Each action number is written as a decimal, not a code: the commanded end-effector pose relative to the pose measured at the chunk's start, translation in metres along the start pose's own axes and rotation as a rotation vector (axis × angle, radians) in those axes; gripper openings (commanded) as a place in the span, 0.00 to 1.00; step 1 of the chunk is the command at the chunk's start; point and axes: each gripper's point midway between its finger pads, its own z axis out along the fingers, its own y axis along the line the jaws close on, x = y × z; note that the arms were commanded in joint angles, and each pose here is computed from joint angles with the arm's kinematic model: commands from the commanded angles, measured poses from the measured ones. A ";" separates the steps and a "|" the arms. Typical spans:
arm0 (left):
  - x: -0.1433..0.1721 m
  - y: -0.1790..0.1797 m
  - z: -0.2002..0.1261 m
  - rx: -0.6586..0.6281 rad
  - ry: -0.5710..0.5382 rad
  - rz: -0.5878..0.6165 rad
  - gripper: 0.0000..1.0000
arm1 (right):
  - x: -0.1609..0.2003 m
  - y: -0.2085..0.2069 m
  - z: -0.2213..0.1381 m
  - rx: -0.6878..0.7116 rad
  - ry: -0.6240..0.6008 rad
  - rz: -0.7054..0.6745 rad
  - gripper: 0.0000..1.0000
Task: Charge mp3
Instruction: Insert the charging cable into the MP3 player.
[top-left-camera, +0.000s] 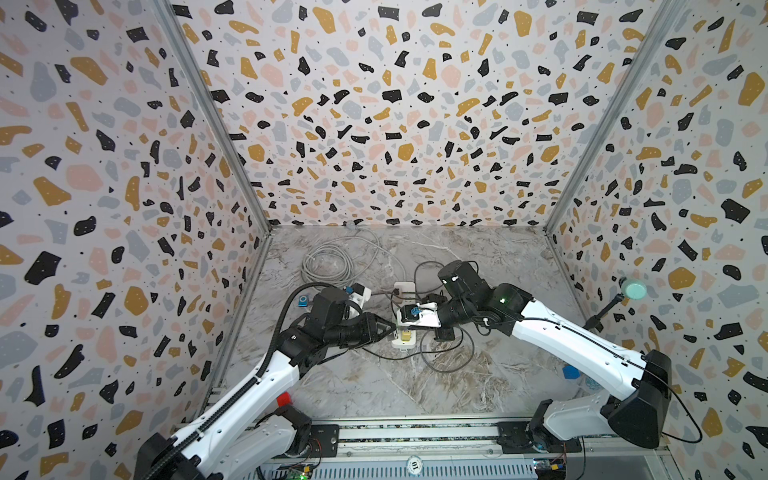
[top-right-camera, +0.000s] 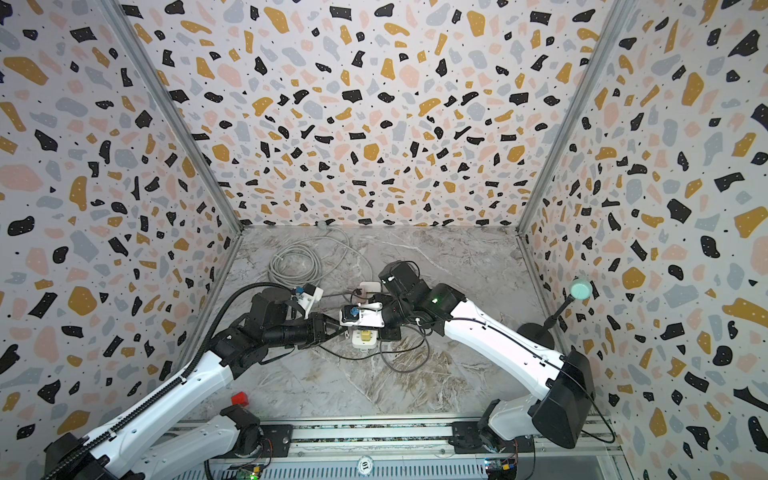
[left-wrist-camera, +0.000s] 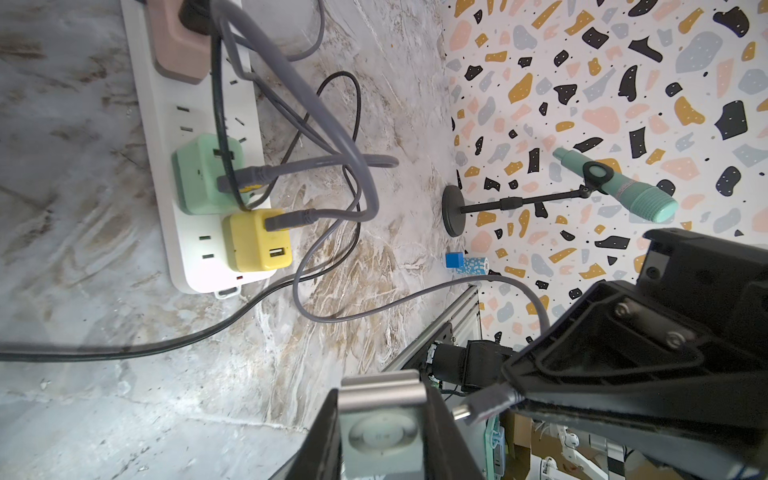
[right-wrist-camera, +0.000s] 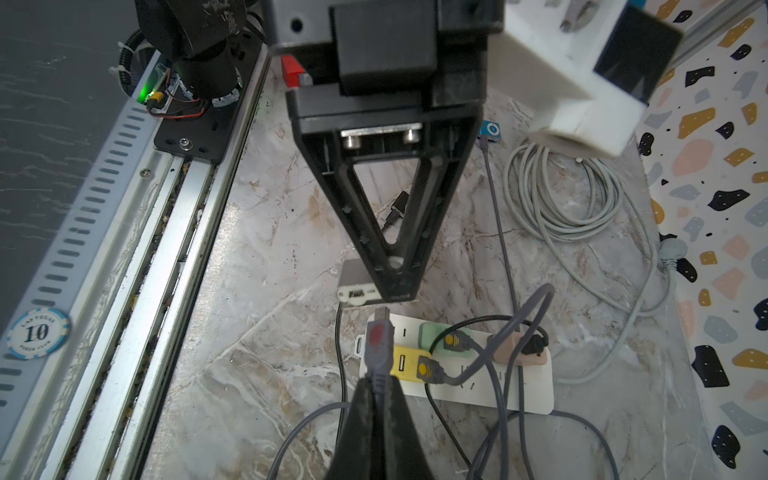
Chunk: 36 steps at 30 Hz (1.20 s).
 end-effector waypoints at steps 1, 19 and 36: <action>-0.008 -0.017 -0.003 0.056 -0.014 0.028 0.00 | -0.011 0.000 -0.007 -0.004 -0.020 -0.027 0.00; -0.011 -0.022 -0.001 0.073 -0.006 0.038 0.00 | -0.006 0.014 -0.002 -0.041 -0.012 -0.013 0.00; -0.011 -0.027 -0.002 0.092 0.004 0.053 0.00 | 0.004 0.017 0.003 -0.043 -0.003 0.011 0.00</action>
